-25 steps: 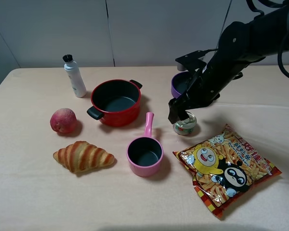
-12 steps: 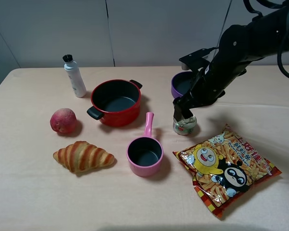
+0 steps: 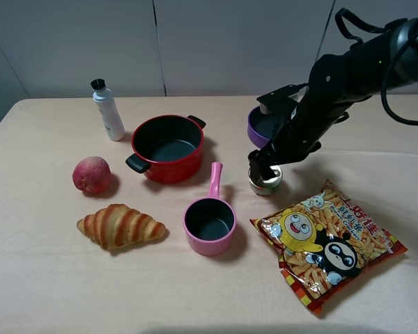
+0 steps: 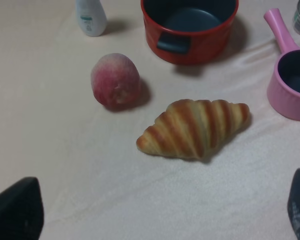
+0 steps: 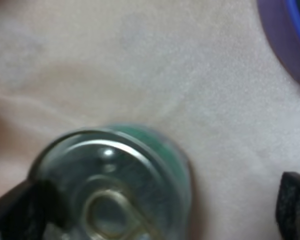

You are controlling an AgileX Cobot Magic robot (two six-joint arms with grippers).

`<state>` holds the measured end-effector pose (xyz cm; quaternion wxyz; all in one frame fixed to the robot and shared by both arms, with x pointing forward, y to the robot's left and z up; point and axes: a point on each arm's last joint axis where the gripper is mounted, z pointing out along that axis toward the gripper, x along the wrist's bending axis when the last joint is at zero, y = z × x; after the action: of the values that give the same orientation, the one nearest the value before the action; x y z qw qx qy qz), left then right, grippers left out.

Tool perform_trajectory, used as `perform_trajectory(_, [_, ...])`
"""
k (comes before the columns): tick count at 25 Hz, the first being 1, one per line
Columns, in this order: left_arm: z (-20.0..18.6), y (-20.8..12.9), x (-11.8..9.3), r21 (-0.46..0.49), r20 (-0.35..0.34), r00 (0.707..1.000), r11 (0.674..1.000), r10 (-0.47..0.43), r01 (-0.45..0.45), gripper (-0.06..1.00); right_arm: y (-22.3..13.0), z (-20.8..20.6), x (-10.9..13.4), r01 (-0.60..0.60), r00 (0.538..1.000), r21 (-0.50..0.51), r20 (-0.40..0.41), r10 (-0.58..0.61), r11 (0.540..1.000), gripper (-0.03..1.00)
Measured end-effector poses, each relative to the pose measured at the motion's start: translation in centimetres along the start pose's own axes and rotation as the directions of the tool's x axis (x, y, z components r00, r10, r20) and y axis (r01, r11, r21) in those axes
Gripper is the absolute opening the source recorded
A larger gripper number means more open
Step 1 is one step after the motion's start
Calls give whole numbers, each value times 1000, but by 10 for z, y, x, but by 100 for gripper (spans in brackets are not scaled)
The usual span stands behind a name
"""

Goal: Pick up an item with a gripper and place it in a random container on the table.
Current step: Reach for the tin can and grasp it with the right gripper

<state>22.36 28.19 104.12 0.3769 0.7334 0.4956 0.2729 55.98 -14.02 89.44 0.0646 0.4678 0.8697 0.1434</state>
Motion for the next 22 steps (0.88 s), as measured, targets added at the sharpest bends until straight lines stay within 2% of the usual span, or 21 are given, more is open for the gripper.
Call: perform_trajectory(22, [0,0,0,0,0,1000,1000,0,0,99,-5,12,1,-23,1000,49,-18,24,999,69])
